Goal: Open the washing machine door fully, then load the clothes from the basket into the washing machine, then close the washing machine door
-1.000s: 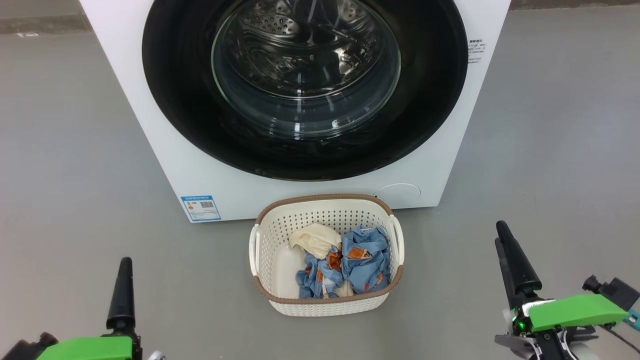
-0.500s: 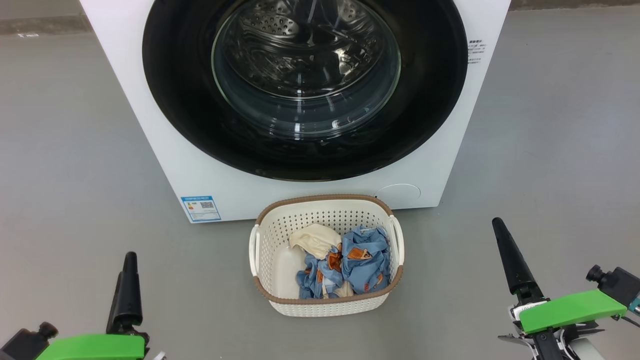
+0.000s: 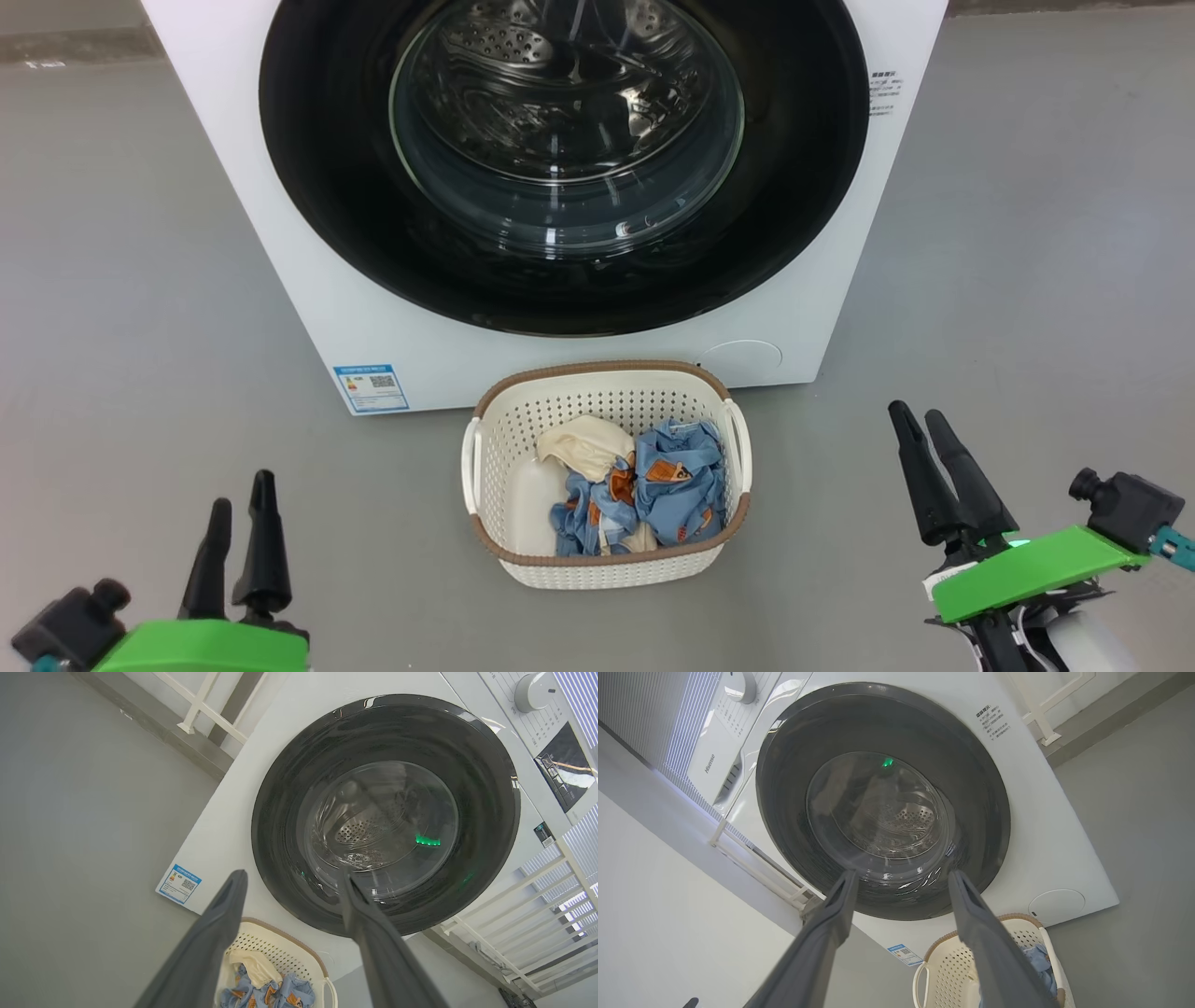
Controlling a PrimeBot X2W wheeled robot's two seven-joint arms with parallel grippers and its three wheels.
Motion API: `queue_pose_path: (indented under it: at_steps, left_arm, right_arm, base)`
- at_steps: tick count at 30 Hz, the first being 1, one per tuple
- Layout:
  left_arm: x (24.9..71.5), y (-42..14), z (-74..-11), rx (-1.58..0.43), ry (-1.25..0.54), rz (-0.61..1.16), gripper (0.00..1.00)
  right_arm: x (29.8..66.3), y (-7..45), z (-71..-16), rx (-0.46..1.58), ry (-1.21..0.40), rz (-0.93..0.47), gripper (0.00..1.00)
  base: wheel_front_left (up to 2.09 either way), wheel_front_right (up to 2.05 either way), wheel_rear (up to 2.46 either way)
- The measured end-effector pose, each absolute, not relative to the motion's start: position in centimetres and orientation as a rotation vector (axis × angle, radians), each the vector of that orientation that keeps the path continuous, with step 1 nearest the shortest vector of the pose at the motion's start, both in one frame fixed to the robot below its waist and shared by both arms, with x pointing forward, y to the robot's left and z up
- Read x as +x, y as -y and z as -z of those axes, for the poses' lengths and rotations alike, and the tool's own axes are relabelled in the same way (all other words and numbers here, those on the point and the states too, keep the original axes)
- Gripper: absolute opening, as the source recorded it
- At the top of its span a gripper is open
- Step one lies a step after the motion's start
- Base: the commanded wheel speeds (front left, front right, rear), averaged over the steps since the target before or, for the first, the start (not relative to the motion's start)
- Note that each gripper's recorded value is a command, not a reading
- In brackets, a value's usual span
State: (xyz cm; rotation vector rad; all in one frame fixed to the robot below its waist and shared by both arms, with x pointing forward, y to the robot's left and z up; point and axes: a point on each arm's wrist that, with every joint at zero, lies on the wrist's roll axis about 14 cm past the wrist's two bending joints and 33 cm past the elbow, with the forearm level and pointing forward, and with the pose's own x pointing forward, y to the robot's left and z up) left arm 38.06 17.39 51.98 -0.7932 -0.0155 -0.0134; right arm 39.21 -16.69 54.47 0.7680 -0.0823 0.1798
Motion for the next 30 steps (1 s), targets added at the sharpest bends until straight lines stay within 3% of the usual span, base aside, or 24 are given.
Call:
queue_pose_path:
  at_steps: [13,30]
  left_arm:
    - [38.4,-16.7,-52.6,-0.531,0.044,0.059,1.0]
    - [38.1,-16.8,-53.5,-0.38,0.107,0.07,1.0]
  right_arm:
    - [39.6,16.9,-54.3,0.55,0.105,-0.176,1.0]
    - [40.1,16.5,-54.7,0.341,0.128,-0.189,1.0]
  base:
    - [0.0,0.0,0.0]
    - [0.0,0.0,0.0]
